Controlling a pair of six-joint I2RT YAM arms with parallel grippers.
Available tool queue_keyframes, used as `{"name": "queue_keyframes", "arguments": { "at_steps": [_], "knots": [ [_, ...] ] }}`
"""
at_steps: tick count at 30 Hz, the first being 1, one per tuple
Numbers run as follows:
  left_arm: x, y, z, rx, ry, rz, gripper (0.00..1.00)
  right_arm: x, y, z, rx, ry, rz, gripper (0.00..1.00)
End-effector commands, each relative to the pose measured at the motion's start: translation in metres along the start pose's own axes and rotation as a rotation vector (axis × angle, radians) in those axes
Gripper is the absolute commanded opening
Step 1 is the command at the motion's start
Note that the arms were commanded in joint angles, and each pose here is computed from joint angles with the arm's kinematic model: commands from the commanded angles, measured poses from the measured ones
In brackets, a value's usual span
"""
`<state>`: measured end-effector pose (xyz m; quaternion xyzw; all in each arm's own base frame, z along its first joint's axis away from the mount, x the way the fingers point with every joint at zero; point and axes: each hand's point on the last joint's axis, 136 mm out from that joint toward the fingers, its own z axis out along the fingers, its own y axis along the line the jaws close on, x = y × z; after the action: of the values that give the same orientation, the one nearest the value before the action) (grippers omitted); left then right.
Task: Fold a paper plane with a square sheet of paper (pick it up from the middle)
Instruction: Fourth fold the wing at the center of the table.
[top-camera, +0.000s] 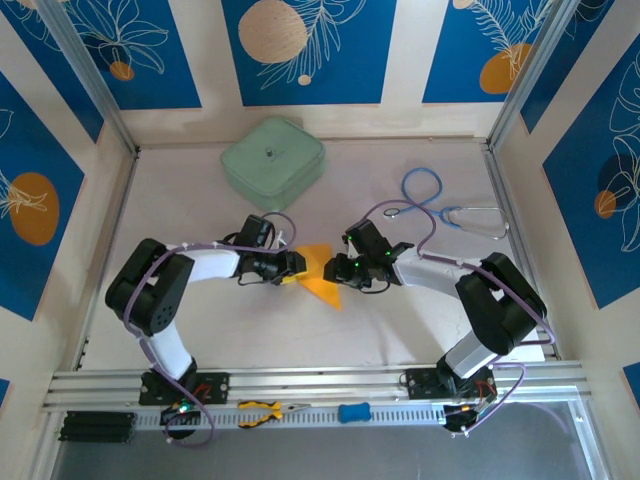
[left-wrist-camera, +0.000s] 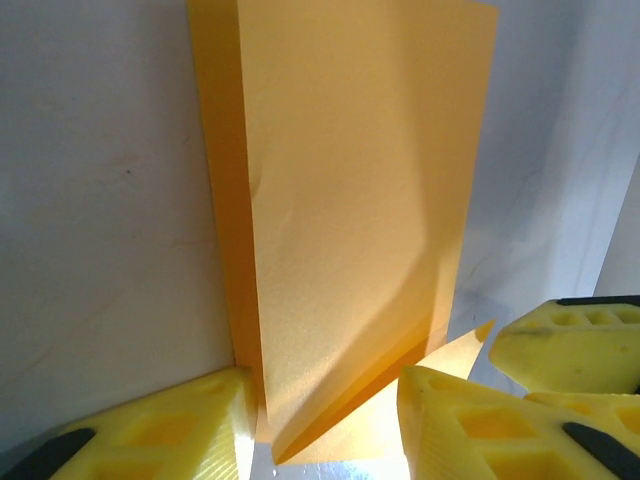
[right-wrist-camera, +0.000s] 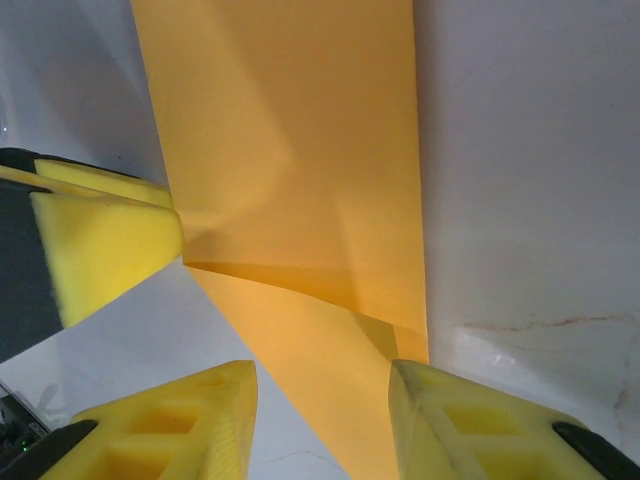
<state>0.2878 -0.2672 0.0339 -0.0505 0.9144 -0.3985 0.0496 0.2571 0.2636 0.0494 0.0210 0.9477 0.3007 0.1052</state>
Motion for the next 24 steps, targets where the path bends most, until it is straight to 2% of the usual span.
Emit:
{"name": "queue_keyframes", "arguments": {
  "at_steps": [1,7,12,20,22,24],
  "knots": [
    [-0.006,-0.01,0.001,0.054,0.001,-0.009,0.39,0.0,-0.003,-0.002,0.0,-0.017,0.003,0.4],
    [-0.011,-0.025,-0.008,0.09,-0.026,0.002,0.35,-0.001,-0.001,-0.013,0.004,-0.073,-0.054,0.41],
    [-0.011,-0.037,-0.007,0.153,-0.006,0.011,0.35,0.0,0.004,-0.027,-0.019,-0.143,-0.148,0.44],
    [-0.02,-0.05,-0.003,0.225,-0.007,0.021,0.36,0.01,0.017,-0.033,-0.015,-0.344,-0.539,0.49],
    [-0.023,-0.05,-0.001,0.227,-0.008,0.017,0.36,0.016,0.018,-0.03,0.02,-0.36,-0.645,0.5],
    [-0.028,-0.051,0.0,0.24,-0.014,0.008,0.32,0.02,0.017,-0.027,0.07,-0.371,-0.736,0.5]
  ]
}}
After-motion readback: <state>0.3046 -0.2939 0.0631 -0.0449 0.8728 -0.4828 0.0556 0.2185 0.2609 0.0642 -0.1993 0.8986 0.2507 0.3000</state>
